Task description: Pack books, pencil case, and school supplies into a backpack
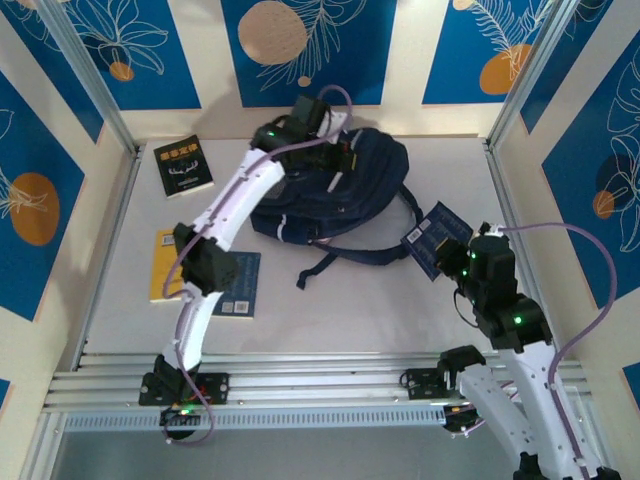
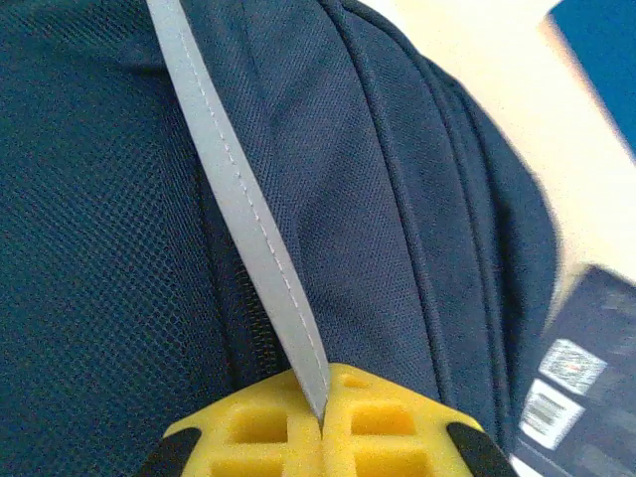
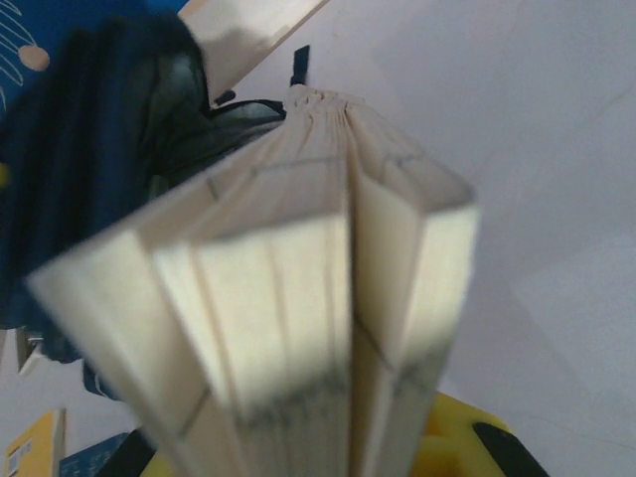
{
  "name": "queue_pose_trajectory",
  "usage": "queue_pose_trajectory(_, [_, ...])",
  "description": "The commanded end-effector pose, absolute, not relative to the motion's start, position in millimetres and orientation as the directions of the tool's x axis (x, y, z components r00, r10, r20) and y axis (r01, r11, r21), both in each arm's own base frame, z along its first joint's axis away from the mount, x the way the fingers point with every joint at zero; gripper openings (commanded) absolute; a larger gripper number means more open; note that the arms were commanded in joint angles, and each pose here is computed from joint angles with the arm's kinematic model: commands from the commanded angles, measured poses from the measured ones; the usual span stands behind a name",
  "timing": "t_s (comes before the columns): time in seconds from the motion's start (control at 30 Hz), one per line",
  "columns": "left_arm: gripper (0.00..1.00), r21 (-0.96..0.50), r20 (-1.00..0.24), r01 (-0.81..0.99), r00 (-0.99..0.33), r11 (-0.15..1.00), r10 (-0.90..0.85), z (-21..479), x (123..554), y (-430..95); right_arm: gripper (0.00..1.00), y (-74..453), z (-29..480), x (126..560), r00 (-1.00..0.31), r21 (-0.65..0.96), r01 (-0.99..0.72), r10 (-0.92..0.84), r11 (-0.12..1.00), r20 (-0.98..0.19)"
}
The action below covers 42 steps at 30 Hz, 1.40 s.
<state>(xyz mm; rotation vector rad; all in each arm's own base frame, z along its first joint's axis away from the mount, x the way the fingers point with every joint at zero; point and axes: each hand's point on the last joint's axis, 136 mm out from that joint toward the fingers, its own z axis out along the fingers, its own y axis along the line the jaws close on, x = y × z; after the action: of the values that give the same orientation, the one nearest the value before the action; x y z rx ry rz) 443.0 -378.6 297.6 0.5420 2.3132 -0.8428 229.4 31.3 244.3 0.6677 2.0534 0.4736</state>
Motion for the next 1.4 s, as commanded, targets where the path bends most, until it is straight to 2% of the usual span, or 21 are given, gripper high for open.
queue_pose_trajectory(0.0, [0.00,-0.416,-0.800,0.680,-0.590,0.604,0.112,393,417,-370,0.00,55,259,247,-0.470,0.660,0.133,0.633,0.740,-0.615])
queue_pose_trajectory(0.17, [0.00,-0.452,-0.812,0.712,-0.578,0.537,0.083,416,408,-361,0.00,81,270,264,-0.528,0.822,-0.035,0.687,0.569,-0.498])
queue_pose_trajectory(0.3, [0.00,-0.481,-0.816,0.750,-0.572,0.454,0.081,426,400,-361,0.00,93,270,282,-0.605,0.907,-0.080,0.702,0.414,-0.374])
queue_pose_trajectory(0.5, [0.00,-0.503,-0.809,0.761,-0.581,0.410,0.086,425,397,-362,0.00,110,263,305,-0.684,0.930,-0.100,0.654,0.353,-0.321])
queue_pose_trajectory(0.63, [0.00,-0.529,-0.801,0.761,-0.593,0.376,0.074,427,396,-367,0.00,136,252,316,-0.762,0.931,-0.106,0.573,0.350,-0.303])
queue_pose_trajectory(0.73, [0.00,-0.543,-0.798,0.761,-0.599,0.355,0.064,430,395,-370,0.00,155,232,322,-0.791,0.911,-0.070,0.534,0.407,-0.300])
queue_pose_trajectory(1.0, [0.00,-0.559,-0.805,0.792,-0.589,0.245,0.069,444,377,-388,0.00,178,192,349,-0.716,0.807,0.028,0.575,0.589,-0.395])
queue_pose_trajectory(1.23, [0.00,-0.562,-0.812,0.816,-0.576,0.134,0.097,454,349,-409,0.00,198,163,380,-0.635,0.830,0.134,0.690,0.541,-0.348])
queue_pose_trajectory(1.37, [0.00,-0.557,-0.819,0.828,-0.561,0.069,0.123,458,330,-422,0.09,224,159,405,-0.637,0.855,0.128,0.702,0.503,-0.318])
